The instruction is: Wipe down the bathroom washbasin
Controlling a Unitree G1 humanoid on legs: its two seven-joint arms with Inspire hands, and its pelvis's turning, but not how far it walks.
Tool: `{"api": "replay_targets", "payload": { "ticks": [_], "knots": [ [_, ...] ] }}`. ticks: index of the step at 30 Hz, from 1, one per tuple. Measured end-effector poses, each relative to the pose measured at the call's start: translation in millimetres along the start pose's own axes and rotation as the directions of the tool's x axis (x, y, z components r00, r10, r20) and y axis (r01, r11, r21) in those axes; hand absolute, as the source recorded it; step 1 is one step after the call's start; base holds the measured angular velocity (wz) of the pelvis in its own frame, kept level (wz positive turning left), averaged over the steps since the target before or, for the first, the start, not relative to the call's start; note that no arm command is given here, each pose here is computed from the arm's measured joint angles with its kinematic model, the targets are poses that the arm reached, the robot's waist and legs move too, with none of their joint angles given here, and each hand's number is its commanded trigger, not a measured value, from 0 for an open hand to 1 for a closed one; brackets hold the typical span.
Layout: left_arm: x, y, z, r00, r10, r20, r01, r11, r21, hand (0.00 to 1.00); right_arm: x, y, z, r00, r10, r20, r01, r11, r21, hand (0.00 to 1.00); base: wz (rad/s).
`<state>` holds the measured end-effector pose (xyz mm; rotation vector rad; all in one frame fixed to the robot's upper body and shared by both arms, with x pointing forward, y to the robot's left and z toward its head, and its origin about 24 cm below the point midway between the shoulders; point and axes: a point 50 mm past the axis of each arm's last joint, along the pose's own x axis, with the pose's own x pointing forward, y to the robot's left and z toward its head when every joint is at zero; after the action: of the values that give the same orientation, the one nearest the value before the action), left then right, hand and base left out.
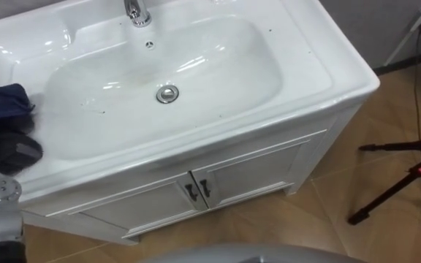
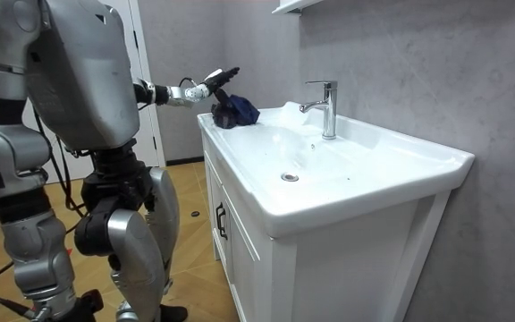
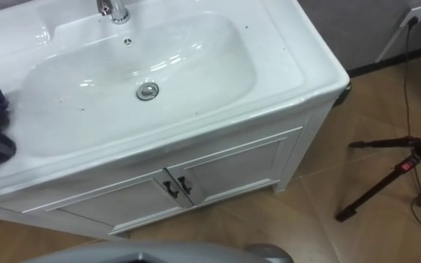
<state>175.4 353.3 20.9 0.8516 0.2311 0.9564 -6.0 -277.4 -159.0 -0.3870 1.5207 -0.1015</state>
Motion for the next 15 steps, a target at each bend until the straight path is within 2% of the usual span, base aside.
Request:
{"api": "replay_targets", "payload": {
  "ticks": [6, 12, 15],
  "knots": [
    [-8.7, -18.4, 3.3, 0.988, -0.151, -0.04, 0.145, 0.98, -0.134, 0.0, 0.0, 1.5, 1.2, 1.0, 0.019, 0.011, -0.019, 1.0, -0.01, 0.0, -0.03],
    [-17.2, -33.1, 4.9, 0.961, -0.276, -0.017, 0.271, 0.952, -0.146, 0.0, -0.2, -2.6, 1.1, 0.999, 0.027, 0.018, -0.026, 0.999, -0.022, 0.0, -0.02],
    [-18.3, -35.2, 0.6, 0.953, -0.3, -0.03, 0.294, 0.946, -0.138, 0.0, -0.2, -3.2, 1.0, 1.0, 0.025, 0.018, -0.025, 0.999, -0.023, 0.0, 0.0]
  ]
}}
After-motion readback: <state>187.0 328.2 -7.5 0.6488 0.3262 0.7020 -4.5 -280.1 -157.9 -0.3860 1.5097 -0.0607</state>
